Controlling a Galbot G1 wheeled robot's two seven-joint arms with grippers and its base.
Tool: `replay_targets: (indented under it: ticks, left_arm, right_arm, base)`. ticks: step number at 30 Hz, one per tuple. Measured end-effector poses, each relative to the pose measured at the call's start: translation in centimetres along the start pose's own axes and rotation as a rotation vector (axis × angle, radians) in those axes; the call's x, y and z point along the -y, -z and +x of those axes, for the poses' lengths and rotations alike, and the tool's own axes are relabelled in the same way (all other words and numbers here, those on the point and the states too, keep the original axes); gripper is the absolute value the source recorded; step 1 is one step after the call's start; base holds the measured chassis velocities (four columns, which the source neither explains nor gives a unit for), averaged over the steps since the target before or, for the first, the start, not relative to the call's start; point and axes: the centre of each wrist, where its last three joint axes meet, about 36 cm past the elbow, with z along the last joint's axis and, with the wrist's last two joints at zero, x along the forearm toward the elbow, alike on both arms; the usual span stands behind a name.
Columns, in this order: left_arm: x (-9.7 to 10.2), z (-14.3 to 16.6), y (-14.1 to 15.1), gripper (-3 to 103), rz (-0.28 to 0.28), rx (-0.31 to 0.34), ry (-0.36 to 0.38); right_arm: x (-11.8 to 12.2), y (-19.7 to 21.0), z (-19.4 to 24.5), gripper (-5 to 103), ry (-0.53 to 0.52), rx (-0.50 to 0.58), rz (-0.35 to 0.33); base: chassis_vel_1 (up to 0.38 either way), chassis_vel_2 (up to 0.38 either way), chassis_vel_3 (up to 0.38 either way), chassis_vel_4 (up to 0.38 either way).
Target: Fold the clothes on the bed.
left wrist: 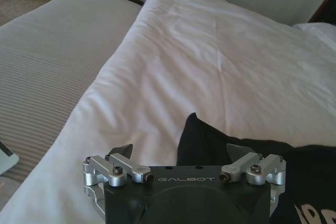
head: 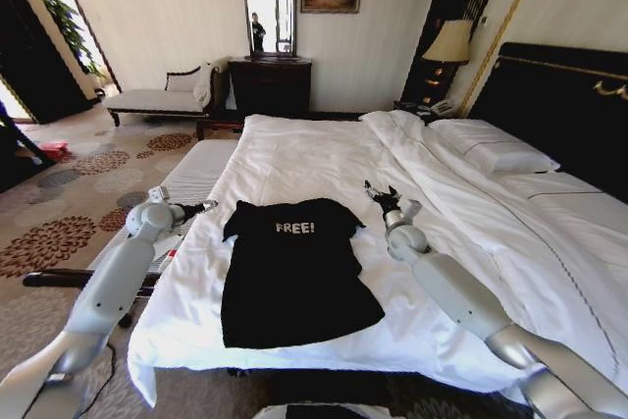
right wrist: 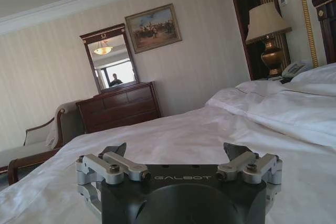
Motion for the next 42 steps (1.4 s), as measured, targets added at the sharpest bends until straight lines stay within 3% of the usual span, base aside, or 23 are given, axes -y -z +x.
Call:
replay_targets:
  ticks: [1,2,6,10,23,34,37,42]
  left_arm:
    - [0.0,0.0,0.0,100,0.0,0.0,0.0]
    - [1.6,-0.4,-0.6,100,-0.055,-0.007,-0.003]
    - [6.1,-3.0,-1.9,100,-0.193,-0.034,0.007]
    - [7.8,-6.0,-1.5,100,-0.249,-0.047,0.054]
    - [8.7,-11.9,0.2,100,-0.273,-0.104,0.102]
    - [12.6,-15.7,1.3,100,-0.261,-0.158,0.031]
    - [13.4,-16.4,1.6,100,-0.263,-0.143,0.031]
    - [13.8,-16.7,4.1,100,-0.2,-0.086,0.037]
  right_arm:
    - [0.0,0.0,0.0,100,0.0,0.0,0.0]
    - [0.0,0.0,0.2,100,-0.004,-0.001,-0.003]
    - [0.1,-0.2,0.9,100,-0.009,-0.008,-0.012]
    - [0.5,-0.1,1.1,100,-0.019,-0.008,-0.014]
    - [0.5,-0.7,0.7,100,-0.025,-0.029,-0.013]
    - [0.7,-0.5,0.7,100,-0.03,-0.03,-0.014]
    - [0.6,-0.5,0.8,100,-0.028,-0.03,-0.017]
    - [0.4,-0.6,1.3,100,-0.034,-0.03,-0.023]
  base:
    - [0.0,0.0,0.0,0.0]
    - [0.0,0.0,0.0,0.0]
    - [0.0,0.0,0.0,0.0]
    - [0.0,0.0,0.0,0.0]
    - [0.0,0.0,0.0,0.0]
    - [0.0,0.0,0.0,0.0]
    - [0.0,0.0,0.0,0.0]
    - [0.0,0.0,0.0,0.0]
